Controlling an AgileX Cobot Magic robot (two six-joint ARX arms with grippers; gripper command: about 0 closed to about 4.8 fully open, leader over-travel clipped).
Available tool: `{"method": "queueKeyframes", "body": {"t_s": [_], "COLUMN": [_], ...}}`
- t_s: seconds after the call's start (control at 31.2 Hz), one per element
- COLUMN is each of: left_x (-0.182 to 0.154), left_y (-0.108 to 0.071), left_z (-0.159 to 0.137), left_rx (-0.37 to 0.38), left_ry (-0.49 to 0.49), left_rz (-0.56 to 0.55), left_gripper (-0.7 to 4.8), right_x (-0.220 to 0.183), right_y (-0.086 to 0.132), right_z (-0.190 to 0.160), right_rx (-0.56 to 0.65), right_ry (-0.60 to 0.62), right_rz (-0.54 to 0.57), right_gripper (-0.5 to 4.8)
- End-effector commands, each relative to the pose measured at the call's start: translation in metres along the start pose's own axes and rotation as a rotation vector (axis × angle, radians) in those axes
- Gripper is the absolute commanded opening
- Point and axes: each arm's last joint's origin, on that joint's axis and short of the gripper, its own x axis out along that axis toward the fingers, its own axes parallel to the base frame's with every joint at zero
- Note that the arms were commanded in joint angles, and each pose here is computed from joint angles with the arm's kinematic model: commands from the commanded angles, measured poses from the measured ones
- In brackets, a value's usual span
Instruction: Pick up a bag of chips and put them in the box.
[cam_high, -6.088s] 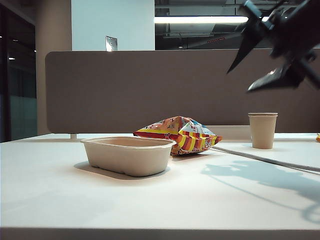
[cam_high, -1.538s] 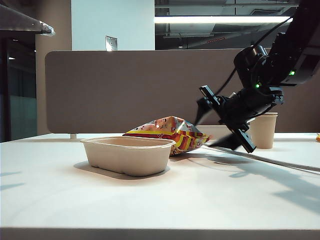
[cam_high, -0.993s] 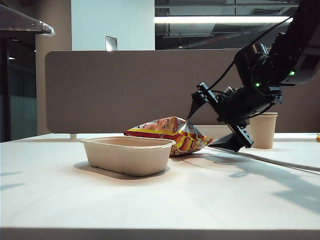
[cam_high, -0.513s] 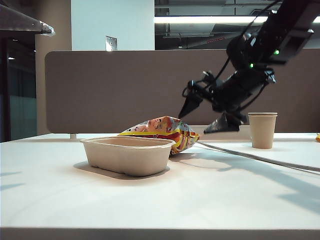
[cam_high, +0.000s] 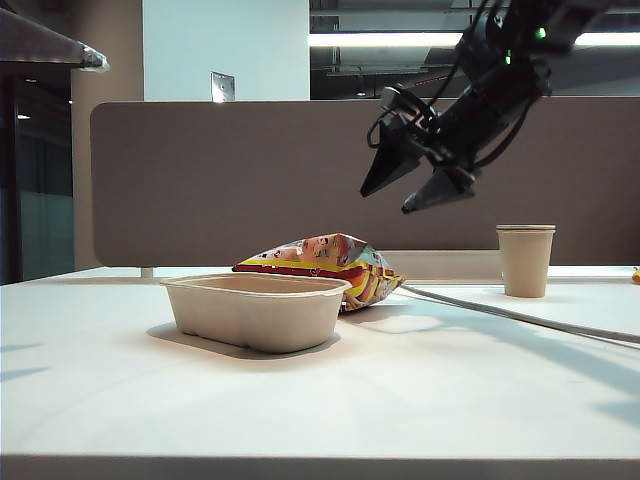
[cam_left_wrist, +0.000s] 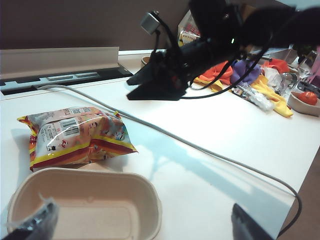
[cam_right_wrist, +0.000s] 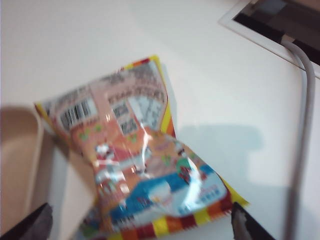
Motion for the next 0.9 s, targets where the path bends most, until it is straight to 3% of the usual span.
{"method": "queueKeyframes", "body": {"t_s": [0.03,0.19,0.42,0.9], "left_x": [0.0,0.0,0.0,0.0], "left_y": [-0.001,-0.001,-0.001,0.0], "left_z": [0.002,0.002,0.002,-0.002], "left_rx": [0.025,0.023,0.024,-0.009], "left_ry": [-0.009,-0.008,-0.008,0.026], "left_rz": [-0.004,-0.005,-0.005,-0.008], "left_gripper": [4.79,4.79,4.79,4.79], "right_x": [-0.008,-0.011,0.001,0.038], "right_y": [0.009,0.025,0.047,0.039], "right_z": [0.007,0.023,0.035,0.026], "right_rx": [-0.176,-0.308,-0.399,-0.384], "right_ry": [0.108,0.129,0.113,0.097], "right_rz": [-0.045,-0.047,-0.057,-0.06], "right_gripper": [4.79,4.79,4.79,4.79]}}
